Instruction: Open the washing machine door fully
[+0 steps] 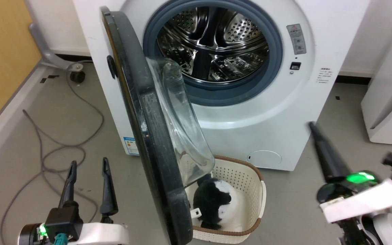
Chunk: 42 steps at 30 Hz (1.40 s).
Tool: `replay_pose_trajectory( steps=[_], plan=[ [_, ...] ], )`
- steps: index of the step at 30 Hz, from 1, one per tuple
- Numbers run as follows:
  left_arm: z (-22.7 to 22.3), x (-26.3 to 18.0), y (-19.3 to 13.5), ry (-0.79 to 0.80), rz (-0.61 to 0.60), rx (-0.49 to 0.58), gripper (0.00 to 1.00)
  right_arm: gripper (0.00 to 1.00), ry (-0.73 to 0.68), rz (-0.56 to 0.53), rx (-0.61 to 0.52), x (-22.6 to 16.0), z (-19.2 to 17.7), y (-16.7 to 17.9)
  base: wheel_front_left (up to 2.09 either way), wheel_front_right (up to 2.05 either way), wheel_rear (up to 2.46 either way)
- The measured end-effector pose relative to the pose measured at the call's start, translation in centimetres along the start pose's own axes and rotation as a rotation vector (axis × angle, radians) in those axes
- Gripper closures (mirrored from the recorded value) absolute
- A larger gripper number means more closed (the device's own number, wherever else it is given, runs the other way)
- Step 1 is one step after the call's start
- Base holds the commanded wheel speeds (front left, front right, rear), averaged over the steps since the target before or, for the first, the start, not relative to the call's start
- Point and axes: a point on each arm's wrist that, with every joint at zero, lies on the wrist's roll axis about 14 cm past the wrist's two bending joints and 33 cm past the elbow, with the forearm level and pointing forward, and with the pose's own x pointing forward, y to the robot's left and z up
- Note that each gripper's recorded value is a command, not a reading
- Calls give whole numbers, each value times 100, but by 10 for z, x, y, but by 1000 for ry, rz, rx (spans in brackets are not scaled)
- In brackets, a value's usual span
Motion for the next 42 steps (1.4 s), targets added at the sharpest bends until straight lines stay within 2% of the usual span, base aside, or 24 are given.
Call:
replay_pose_trajectory(
  steps=[2, 5, 8, 13, 14, 19, 26, 27, 28, 29, 34, 42],
  plan=[
    [0, -1, -2, 1, -9, -2, 0, 100, -78, -45, -139, -8, 14, -18, 0, 0, 0],
    [0, -2, -6, -2, -23, -1, 0, 100, -99, -119, -348, -19, 27, -43, 0, 0, 0],
    [-1, -3, -11, 4, -38, -5, 0, 100, -115, -175, -606, -29, 47, -57, 0, 0, 0],
    [0, -2, -16, -2, -53, -10, 0, 99, -41, -274, -764, -59, 28, -71, 0, 0, 0],
    [2, -2, -18, -6, -60, -13, 0, 0, -5, -359, -767, -81, 17, -86, 0, 0, 0],
    [1, -4, -20, -4, -67, -17, 0, 0, 47, -444, -765, -109, 6, -99, 0, 0, 0],
    [-3, -7, -17, 14, -59, -29, 0, 0, 84, -473, -744, -121, -7, -103, 0, 0, 0],
    [-5, -8, -16, 19, -56, -30, 17, 0, 85, -474, -749, -121, -7, -103, 0, 0, 0],
    [-7, -8, -16, 25, -55, -27, 85, 0, 86, -474, -754, -121, -7, -104, 0, 0, 0],
    [-8, -9, -15, 29, -54, -25, 100, 0, 88, -474, -757, -121, -7, -104, 0, 0, 0],
    [-2, -5, -2, 7, -20, -16, 100, 0, 95, -472, -766, -120, -8, -104, 0, 0, 0],
    [61, 17, 12, -201, 14, 31, 100, 0, 101, -468, -759, -118, -11, -105, 0, 0, 0]
  ],
)
